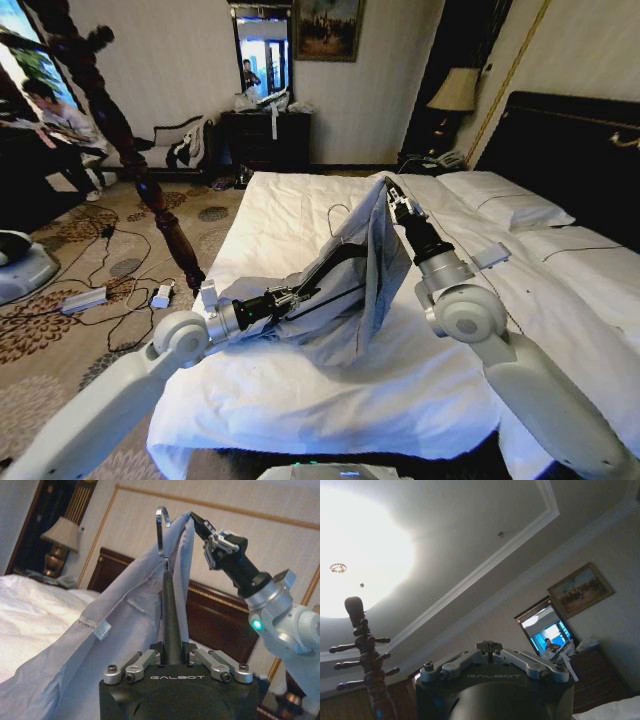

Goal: Pick up the clothes from the bed and hang them on the clothes hanger.

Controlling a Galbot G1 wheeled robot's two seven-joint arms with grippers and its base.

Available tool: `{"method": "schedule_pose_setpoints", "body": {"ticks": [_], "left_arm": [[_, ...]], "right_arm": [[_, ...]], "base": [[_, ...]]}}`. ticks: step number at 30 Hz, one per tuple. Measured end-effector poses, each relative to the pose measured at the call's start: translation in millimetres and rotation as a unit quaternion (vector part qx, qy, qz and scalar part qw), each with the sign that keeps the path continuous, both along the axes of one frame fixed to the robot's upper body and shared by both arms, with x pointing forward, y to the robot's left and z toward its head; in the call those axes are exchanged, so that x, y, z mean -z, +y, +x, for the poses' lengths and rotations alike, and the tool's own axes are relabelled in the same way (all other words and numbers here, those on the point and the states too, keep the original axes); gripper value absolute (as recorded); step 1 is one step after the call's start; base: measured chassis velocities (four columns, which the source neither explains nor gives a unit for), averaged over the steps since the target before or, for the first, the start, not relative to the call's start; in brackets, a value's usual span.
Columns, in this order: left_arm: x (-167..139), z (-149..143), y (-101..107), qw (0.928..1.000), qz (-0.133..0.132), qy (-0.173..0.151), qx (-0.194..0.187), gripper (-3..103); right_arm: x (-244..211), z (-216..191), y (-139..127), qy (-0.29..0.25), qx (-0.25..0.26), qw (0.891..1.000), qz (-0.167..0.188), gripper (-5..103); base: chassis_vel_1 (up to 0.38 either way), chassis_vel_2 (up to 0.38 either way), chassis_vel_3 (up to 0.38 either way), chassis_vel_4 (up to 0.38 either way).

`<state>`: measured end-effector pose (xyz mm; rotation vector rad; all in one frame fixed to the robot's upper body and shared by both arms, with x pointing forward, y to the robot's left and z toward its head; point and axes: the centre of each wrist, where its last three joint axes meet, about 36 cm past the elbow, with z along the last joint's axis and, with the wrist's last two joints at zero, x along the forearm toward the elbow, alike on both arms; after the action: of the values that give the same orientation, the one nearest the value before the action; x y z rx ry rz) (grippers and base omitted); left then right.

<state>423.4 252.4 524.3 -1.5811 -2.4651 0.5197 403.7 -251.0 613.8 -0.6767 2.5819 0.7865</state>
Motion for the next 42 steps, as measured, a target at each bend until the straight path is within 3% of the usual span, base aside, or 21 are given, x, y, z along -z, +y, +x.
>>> {"method": "schedule_pose_setpoints", "body": {"ticks": [3, 10, 17, 30, 42], "left_arm": [[2.1, -0.1, -5.6, 0.9997, -0.022, -0.012, 0.001, 19], [0.4, -2.7, -5.4, 0.9986, -0.043, -0.030, -0.003, 19], [-0.2, -4.1, -10.2, 0.9975, -0.059, -0.039, -0.006, 19], [-5.7, 5.6, -9.5, 0.9968, -0.058, -0.053, -0.010, 19], [-3.0, 4.3, -9.2, 0.9976, -0.047, -0.049, -0.008, 19]], "right_arm": [[-1.4, -2.9, 1.2, -0.004, -0.009, 1.000, 0.003, 0], [1.4, -9.2, 4.7, 0.000, -0.022, 1.000, 0.012, 0], [13.1, -29.1, 12.5, -0.003, -0.072, 0.997, 0.000, 0], [38.4, -57.7, 23.8, -0.003, -0.146, 0.988, -0.039, 0], [30.5, -71.3, 33.9, 0.021, -0.168, 0.985, -0.023, 0]], "base": [[0.000, 0.000, 0.000, 0.000], [0.000, 0.000, 0.000, 0.000], [0.000, 0.000, 0.000, 0.000], [0.000, 0.000, 0.000, 0.000], [0.000, 0.000, 0.000, 0.000]]}}
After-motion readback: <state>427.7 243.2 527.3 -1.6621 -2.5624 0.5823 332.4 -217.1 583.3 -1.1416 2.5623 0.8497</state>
